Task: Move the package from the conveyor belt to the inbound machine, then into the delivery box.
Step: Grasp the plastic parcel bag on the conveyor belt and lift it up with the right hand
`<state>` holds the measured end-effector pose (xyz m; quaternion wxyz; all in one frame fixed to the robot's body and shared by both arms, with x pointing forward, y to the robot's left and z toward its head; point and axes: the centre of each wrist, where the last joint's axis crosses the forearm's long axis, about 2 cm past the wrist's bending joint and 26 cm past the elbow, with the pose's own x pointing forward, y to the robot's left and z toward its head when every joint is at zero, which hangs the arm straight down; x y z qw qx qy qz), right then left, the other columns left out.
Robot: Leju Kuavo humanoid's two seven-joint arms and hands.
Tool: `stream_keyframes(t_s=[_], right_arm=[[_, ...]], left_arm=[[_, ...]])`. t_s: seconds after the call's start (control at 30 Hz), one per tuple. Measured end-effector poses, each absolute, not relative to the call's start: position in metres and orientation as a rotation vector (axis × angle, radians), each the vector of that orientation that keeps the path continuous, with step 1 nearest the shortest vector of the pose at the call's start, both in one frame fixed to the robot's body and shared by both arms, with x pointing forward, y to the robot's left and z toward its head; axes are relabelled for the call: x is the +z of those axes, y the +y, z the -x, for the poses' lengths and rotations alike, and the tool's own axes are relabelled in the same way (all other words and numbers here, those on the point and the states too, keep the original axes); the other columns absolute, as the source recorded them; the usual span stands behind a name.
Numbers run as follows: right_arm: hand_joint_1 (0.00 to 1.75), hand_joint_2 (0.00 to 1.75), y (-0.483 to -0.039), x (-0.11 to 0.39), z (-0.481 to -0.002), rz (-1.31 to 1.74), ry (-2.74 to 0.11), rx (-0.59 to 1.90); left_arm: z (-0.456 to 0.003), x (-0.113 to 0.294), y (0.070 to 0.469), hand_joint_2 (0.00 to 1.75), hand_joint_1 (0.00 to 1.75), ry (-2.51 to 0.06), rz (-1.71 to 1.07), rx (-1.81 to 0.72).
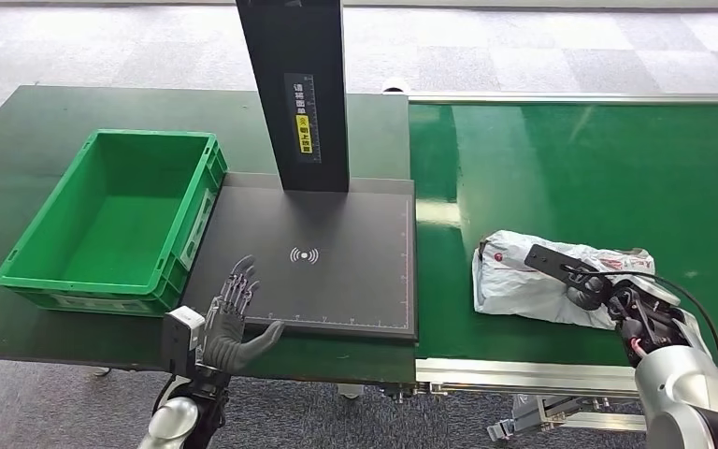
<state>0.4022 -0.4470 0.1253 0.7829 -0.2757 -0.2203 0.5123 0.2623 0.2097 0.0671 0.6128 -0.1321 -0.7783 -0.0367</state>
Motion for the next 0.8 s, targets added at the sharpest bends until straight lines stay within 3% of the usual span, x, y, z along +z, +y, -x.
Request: stream_keyframes(t_s=[0.47,0.8], right_arm=[[1.75,1.75,-0.428,0.145,-0.422,0.641,-0.76,1.102],[1.75,1.75,-0.394,0.171,-0.44,0.851,-1.433,0.931]], left_arm=[[-0.254,0.07,0.219,1.75,0.0,-1.819,0.273,-0.062],[-0.244,0.077,0.226,1.75,0.0,-1.898,0.219,-0.008]])
